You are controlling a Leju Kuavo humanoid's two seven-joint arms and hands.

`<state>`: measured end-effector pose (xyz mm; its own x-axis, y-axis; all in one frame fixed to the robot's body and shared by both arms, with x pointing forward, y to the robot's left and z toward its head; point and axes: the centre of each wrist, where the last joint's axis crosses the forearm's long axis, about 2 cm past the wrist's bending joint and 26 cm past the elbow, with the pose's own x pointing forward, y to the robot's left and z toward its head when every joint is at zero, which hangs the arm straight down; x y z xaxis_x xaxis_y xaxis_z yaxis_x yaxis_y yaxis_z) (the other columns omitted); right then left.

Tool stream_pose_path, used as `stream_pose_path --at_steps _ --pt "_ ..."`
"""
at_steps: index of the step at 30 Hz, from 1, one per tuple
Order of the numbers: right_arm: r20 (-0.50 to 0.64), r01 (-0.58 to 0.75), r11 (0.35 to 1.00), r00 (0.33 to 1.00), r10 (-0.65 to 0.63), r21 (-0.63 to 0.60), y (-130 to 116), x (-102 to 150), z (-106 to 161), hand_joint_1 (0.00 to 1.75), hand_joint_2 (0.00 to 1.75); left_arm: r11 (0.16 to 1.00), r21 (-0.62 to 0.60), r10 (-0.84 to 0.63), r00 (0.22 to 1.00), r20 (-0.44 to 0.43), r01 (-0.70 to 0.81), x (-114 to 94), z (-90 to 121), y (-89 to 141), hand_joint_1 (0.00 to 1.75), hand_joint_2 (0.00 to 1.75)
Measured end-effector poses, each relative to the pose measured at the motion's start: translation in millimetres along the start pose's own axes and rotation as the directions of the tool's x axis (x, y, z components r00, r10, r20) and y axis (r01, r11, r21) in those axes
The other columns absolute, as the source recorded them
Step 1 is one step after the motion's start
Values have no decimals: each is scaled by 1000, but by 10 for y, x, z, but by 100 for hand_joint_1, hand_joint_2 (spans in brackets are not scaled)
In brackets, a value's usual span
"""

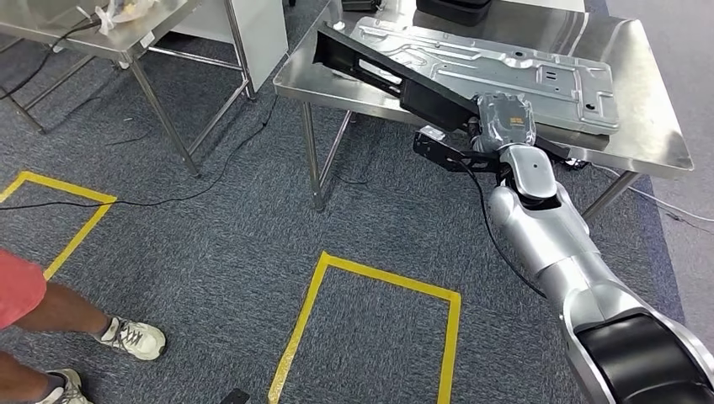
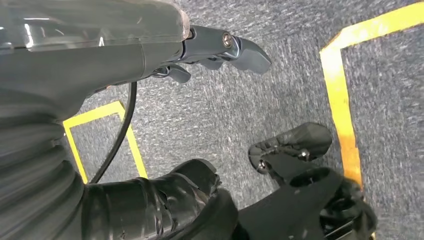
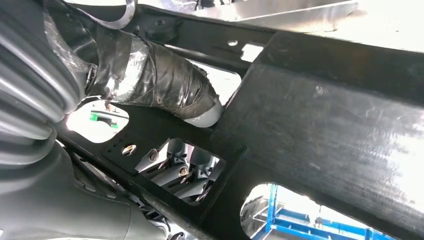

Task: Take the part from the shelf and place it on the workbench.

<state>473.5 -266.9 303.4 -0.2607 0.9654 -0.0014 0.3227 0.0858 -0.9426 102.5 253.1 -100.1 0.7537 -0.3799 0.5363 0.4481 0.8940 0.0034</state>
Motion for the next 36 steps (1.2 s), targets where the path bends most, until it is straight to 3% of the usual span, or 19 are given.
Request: stream_pose_path --at_steps 36 --pt "-11 4 1000 1000 -3 19 79 -34 39 175 175 1000 -8 -8 1000 1 8 -15 5 -9 0 175"
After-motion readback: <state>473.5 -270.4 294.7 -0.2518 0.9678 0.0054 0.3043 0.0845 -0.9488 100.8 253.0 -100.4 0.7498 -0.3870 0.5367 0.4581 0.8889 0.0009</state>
